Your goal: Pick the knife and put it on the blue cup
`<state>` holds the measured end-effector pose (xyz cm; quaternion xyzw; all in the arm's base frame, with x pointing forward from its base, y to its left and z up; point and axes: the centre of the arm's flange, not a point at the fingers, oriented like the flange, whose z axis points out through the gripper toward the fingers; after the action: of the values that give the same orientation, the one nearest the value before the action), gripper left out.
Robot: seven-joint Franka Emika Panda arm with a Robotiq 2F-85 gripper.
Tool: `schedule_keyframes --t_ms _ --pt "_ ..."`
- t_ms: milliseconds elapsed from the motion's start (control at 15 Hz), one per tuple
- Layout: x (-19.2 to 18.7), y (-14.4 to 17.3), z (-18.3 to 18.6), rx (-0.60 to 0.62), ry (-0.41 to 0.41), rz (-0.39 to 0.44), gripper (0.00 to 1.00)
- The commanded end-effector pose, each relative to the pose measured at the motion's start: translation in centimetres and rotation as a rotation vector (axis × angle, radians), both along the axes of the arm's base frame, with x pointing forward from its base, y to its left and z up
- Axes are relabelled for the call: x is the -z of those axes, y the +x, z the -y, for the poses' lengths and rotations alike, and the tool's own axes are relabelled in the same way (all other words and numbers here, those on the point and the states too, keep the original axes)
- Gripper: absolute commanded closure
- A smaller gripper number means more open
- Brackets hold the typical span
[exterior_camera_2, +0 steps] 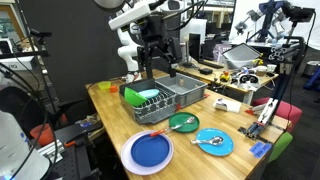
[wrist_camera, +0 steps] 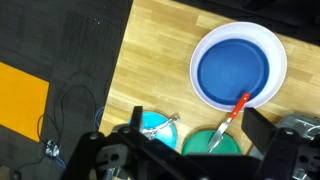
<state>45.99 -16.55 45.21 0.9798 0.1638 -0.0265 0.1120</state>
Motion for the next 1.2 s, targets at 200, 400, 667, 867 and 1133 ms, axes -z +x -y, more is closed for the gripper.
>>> schedule_keyframes --t_ms 200,400,667,867,1133 --pt "4.0 6.2 -2.6 -0.034 0.139 -0.029 0.00" --pt "5.2 5.9 -3.9 -0.016 0.128 -0.027 0.00" --pt "5.3 6.2 -4.1 -0.015 0.127 -0.028 0.00" --pt "5.3 6.2 -4.0 -0.014 0.127 -0.027 0.00" --pt "5.3 6.2 -4.0 -0.014 0.127 -0.028 0.00"
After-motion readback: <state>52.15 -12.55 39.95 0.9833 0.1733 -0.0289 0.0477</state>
